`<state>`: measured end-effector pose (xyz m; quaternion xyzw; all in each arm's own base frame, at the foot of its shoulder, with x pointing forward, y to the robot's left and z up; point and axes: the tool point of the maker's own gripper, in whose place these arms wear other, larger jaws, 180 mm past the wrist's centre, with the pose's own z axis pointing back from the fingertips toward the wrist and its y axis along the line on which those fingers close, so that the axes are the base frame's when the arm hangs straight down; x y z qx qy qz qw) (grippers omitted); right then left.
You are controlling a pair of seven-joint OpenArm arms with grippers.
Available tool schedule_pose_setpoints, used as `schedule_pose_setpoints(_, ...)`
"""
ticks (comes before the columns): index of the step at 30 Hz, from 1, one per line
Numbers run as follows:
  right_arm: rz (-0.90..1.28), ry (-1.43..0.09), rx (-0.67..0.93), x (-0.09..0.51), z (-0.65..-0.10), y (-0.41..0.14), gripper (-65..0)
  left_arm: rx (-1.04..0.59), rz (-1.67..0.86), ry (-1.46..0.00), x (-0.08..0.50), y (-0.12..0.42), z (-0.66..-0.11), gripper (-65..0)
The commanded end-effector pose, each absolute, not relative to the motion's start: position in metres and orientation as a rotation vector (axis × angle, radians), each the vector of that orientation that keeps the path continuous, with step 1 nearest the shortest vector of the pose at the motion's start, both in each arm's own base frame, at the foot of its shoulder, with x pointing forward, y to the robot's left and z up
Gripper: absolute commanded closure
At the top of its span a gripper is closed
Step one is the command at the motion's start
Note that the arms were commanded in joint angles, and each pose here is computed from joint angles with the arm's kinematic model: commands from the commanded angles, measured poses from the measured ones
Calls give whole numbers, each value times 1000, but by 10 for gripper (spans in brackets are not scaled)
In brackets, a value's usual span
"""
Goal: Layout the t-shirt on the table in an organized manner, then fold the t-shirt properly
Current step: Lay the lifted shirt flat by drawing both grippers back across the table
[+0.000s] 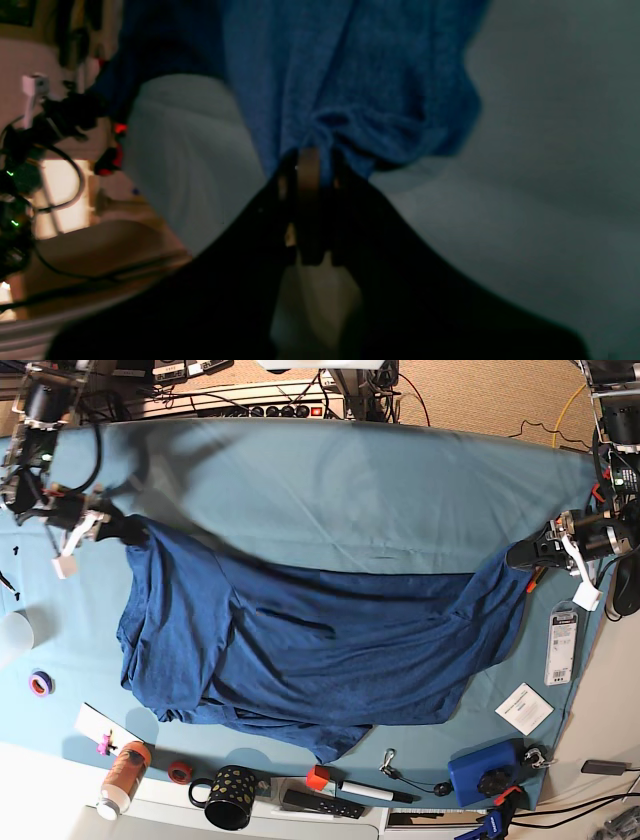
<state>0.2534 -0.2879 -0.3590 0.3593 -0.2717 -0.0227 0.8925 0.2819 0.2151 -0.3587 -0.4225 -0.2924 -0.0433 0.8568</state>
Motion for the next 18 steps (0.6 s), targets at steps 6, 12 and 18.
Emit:
schedule_pose_setpoints(6, 7, -612, 638, 265, -321, -329, 0, -858, -139, -606, 281, 228, -348, 0)
schedule_pose_setpoints(12, 16, -610, 615, 265, -316, -337, 0, -857, -133, -572, 271, 228, -355, 0)
schedule_pose_setpoints(18, 16, -610, 614, 265, -316, -337, 0, -835, -132, -541, 263, 230, -364, 0)
